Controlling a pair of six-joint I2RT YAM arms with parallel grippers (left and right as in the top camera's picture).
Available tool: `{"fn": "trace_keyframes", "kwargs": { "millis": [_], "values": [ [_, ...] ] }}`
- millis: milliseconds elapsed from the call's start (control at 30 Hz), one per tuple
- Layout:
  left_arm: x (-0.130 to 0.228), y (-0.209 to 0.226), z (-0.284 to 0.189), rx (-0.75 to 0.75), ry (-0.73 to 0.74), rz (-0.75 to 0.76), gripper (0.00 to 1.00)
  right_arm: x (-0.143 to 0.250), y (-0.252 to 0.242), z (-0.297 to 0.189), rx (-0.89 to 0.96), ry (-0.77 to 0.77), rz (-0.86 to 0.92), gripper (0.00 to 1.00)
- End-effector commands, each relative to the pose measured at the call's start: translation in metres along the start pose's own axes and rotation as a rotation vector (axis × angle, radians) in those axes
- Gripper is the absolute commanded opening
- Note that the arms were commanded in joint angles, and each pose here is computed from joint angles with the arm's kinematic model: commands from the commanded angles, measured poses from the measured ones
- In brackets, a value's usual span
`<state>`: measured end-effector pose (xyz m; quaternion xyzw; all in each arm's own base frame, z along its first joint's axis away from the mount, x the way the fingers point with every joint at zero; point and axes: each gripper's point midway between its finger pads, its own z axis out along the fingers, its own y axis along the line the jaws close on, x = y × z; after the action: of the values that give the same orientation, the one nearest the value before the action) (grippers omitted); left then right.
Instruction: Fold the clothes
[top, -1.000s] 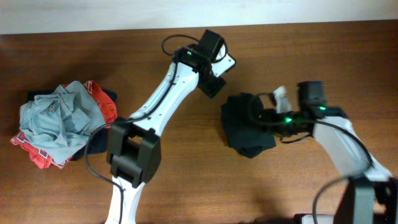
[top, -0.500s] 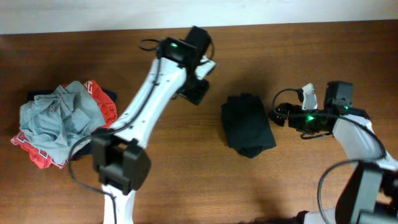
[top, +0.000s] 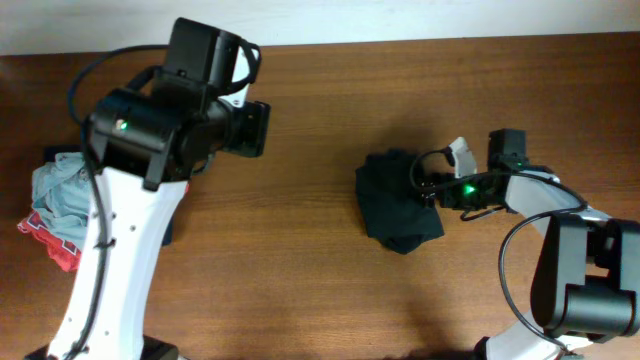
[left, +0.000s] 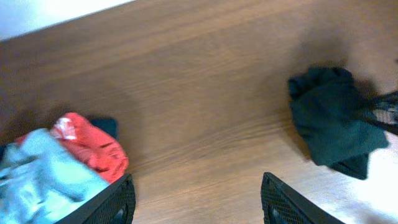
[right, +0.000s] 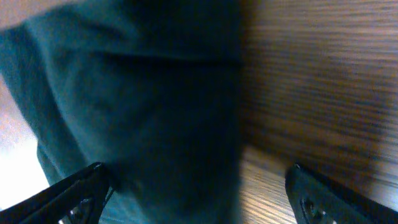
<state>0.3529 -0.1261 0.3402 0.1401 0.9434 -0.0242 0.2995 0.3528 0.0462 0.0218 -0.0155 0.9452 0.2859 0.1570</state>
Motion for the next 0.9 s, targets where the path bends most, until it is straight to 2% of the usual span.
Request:
{"fn": "trace_keyframes", "kwargs": {
  "millis": [0,67,167,233,300,367,467,567,633,700,800,833,867],
  "values": [
    [0.018,-0.026,0.052,0.130,0.129,0.041,0.64,0.013,0.003,0.013,-0.001,0.058,-0.009,0.89],
    [0.024,-0.054,0.077,0.288,0.138,0.164,0.64,0.016,-0.005,0.012,0.048,0.071,0.042,0.85],
    [0.040,-0.100,0.109,0.582,0.094,0.416,0.69,0.019,-0.009,0.012,0.069,0.079,0.058,0.84],
    [0.048,-0.108,0.137,0.623,0.089,0.445,0.70,0.020,-0.005,0.012,0.051,0.087,0.038,0.85],
    [0.054,-0.110,0.165,0.624,0.100,0.445,0.71,0.024,-0.003,0.012,0.037,0.103,0.009,0.81],
    [0.061,-0.112,0.195,0.631,0.122,0.458,0.71,0.028,-0.011,0.011,0.088,0.121,0.007,0.78],
    [0.069,-0.114,0.209,0.644,0.155,0.448,0.71,0.025,-0.029,0.004,0.194,0.109,0.112,0.73],
    [0.073,-0.113,0.208,0.647,0.176,0.444,0.71,0.010,-0.023,-0.012,0.178,0.053,0.167,0.66],
    [0.073,-0.113,0.205,0.646,0.176,0.443,0.71,-0.009,-0.016,-0.030,0.155,-0.013,0.196,0.58],
    [0.072,-0.113,0.202,0.645,0.174,0.444,0.71,-0.026,-0.008,-0.053,0.144,-0.081,0.256,0.41],
    [0.070,-0.113,0.199,0.644,0.164,0.446,0.71,-0.033,0.004,-0.077,0.140,-0.127,0.374,0.25],
    [0.068,-0.112,0.198,0.643,0.158,0.447,0.71,-0.023,0.012,-0.081,0.135,-0.107,0.498,0.10],
    [0.068,-0.112,0.197,0.642,0.157,0.448,0.71,-0.017,0.016,-0.080,0.131,-0.083,0.555,0.04]
  ]
}}
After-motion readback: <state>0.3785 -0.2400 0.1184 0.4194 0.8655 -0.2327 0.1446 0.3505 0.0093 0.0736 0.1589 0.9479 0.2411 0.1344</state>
